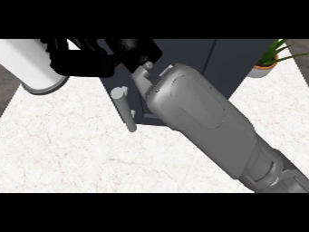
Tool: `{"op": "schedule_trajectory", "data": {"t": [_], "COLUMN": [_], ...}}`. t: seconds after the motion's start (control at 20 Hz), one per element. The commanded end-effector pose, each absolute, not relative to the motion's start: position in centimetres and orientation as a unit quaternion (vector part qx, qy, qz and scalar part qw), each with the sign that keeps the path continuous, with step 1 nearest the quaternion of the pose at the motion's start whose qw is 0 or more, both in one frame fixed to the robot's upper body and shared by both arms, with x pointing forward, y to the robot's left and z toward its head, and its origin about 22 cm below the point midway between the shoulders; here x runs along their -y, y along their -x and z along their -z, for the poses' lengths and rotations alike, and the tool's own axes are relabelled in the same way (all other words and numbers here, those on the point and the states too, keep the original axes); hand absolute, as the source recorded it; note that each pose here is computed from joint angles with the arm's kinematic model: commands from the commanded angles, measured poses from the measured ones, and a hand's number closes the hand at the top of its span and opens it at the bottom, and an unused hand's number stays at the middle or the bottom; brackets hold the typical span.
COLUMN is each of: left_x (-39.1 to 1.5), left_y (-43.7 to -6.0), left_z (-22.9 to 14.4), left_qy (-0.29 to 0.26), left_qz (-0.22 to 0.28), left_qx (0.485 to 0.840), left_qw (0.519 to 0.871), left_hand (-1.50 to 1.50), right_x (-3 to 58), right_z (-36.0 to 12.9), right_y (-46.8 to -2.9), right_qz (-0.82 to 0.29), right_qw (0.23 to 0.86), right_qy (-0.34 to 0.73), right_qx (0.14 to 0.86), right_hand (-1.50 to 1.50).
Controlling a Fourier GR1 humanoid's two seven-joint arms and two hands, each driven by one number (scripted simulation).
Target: Pick up the wine, place it into the cabinet and close the cabinet
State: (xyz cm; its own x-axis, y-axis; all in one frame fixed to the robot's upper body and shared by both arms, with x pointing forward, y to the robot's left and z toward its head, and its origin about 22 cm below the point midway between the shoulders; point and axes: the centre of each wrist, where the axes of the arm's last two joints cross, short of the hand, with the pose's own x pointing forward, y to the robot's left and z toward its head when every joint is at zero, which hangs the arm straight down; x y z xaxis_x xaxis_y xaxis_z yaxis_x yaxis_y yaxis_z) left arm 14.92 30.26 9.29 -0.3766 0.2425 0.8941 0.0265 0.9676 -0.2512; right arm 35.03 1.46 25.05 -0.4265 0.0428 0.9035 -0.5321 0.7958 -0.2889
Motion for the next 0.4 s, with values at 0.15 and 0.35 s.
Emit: {"op": "schedule_trajectory", "data": {"t": [0.15, 0.35], "left_x": [-29.7, -30.4], "left_y": [-15.6, -16.1], "left_z": [-10.1, -9.7], "left_qy": [0.09, 0.082], "left_qz": [-0.1, -0.107], "left_qx": [0.829, 0.827], "left_qw": [0.543, 0.546], "left_hand": [-1.5, -1.5], "right_x": [3.5, 3.7], "right_z": [-24.2, -24.3], "right_y": [-40.2, -40.4], "right_qz": [-0.258, -0.258], "right_qw": [0.548, 0.543], "right_qy": [-0.067, -0.067], "right_qx": [0.793, 0.797], "right_hand": [1.5, 1.5]}}
